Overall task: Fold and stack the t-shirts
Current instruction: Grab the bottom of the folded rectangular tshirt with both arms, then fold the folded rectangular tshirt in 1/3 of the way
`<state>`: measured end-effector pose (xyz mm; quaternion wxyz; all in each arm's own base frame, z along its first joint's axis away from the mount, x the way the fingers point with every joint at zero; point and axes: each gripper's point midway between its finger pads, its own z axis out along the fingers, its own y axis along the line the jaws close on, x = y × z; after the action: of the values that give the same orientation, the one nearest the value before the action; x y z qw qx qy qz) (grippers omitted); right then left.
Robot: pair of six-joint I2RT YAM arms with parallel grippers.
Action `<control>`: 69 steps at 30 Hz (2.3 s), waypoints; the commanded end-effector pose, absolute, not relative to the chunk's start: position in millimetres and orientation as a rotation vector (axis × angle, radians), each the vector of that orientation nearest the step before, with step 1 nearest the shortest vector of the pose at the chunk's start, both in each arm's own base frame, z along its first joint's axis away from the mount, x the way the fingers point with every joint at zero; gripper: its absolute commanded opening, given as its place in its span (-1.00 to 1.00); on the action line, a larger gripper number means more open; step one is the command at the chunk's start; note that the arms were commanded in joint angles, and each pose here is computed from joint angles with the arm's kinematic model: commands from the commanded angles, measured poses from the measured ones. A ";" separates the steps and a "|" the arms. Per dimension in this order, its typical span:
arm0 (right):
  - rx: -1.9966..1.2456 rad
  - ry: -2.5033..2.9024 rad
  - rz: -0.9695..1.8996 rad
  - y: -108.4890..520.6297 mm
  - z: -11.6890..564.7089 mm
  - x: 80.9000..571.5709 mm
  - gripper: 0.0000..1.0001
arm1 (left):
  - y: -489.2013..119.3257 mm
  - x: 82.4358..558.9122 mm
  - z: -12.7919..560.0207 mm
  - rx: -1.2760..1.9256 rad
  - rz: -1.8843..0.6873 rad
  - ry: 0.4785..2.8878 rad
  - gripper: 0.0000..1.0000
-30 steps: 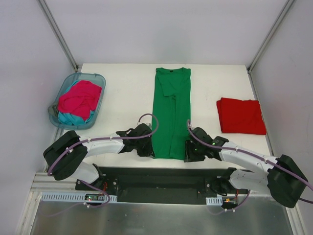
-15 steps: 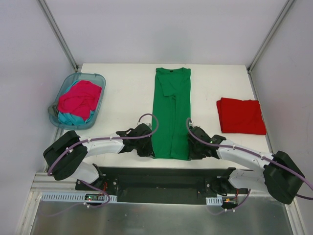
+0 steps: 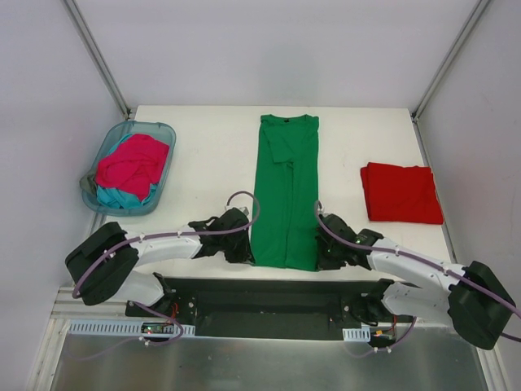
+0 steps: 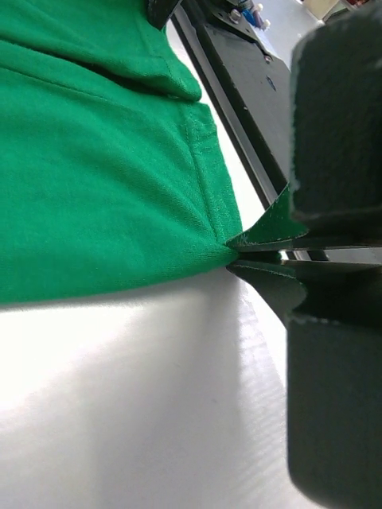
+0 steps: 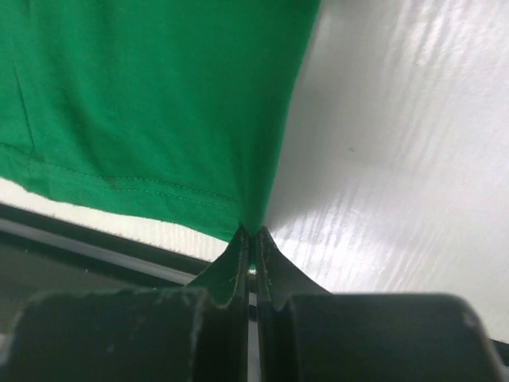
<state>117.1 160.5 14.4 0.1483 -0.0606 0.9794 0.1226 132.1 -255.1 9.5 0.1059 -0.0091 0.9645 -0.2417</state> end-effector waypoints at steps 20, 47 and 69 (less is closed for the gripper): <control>-0.447 2.671 0.966 199.7 91.1 54.5 -0.99 | -243.1 77.8 70.6 0.073 -0.985 2.684 -1.00; -0.155 2.388 0.413 198.4 159.8 285.7 -0.99 | -279.5 303.0 143.8 0.042 -0.769 2.402 -1.00; -0.055 2.527 0.461 189.6 103.2 372.0 -0.99 | -278.8 380.2 91.9 -0.001 -0.782 2.523 -1.00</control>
<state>350.1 184.1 93.9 0.2614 -0.0209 0.9520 0.1577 367.5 -274.2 86.8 0.2402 -0.0089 0.9305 -0.2762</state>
